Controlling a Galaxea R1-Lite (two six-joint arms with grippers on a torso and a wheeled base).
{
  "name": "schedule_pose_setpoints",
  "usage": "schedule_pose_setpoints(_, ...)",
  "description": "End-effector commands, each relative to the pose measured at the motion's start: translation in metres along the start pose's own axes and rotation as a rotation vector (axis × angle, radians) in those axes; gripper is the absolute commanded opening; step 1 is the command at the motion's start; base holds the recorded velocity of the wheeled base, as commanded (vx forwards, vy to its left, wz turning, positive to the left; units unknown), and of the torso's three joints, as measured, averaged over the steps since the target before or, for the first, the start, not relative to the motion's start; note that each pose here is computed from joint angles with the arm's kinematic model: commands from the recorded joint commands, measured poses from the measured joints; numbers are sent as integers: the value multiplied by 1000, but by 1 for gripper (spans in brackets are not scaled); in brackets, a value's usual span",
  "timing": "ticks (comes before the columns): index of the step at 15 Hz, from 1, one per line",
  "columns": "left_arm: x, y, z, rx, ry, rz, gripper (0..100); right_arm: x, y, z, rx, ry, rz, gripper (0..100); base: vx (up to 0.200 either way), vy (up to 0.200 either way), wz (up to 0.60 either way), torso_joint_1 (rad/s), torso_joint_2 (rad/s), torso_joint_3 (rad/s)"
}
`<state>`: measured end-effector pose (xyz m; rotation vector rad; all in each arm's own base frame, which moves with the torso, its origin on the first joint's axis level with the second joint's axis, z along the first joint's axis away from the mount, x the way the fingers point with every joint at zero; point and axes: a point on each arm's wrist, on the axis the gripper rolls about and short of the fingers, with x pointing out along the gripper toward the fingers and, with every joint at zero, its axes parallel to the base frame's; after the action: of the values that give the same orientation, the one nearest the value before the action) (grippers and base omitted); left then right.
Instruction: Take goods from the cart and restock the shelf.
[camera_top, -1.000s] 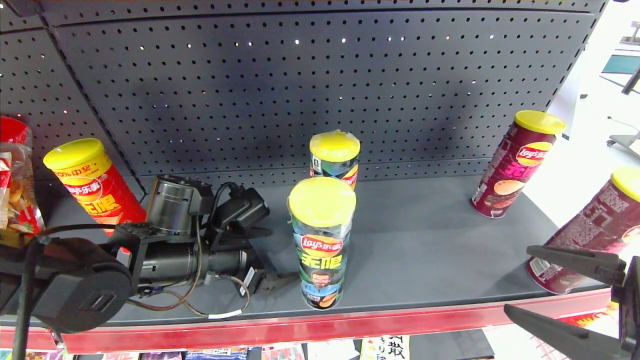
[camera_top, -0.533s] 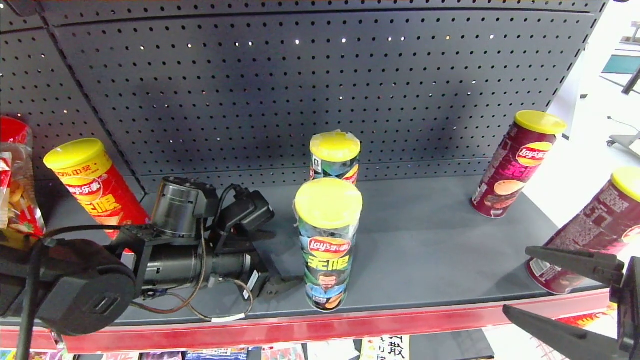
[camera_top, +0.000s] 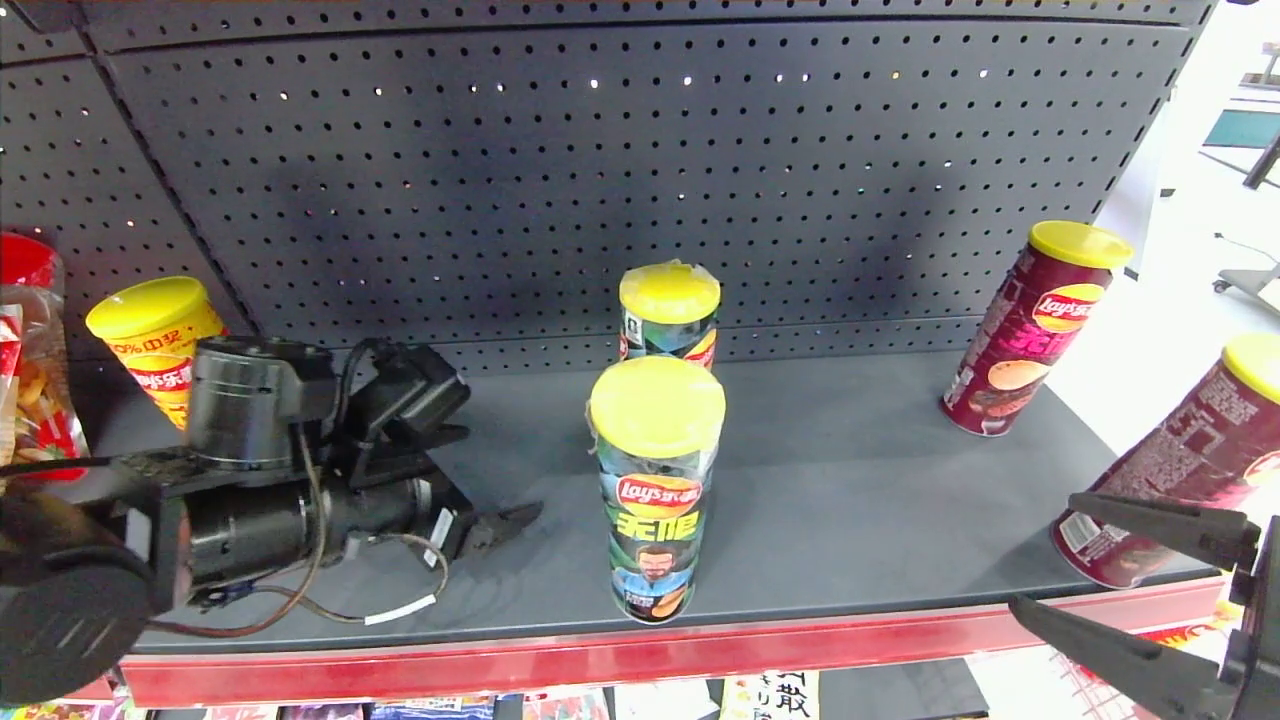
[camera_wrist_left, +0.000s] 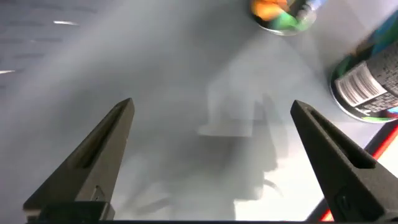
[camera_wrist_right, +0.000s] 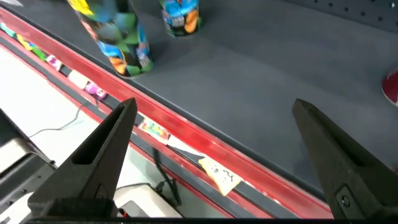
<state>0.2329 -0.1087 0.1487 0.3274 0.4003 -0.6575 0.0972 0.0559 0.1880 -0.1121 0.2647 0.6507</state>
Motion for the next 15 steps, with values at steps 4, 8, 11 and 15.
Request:
schedule_pose_setpoints(4, -104, -15, -13, -119, -142, 307, 100, -15, -5, -18, 12, 4, -135, 100, 0, 0, 0, 0, 0, 0)
schedule_pose_setpoints(8, -133, -23, -40, -108, -117, 412, 100, -28, -19, -21, 55, -22, -326, 100, 0, 0, 0, 0, 0, 0)
schedule_pose_setpoints(11, -137, -20, -34, -104, -137, 441, 100, -32, -22, -21, 65, -32, -385, 100, -67, 0, 0, 2, 1, 1)
schedule_pose_setpoints(15, -142, -21, -36, -105, -148, 448, 100, -34, -20, -27, 62, -29, -383, 100, -200, 0, 0, 2, 6, 2)
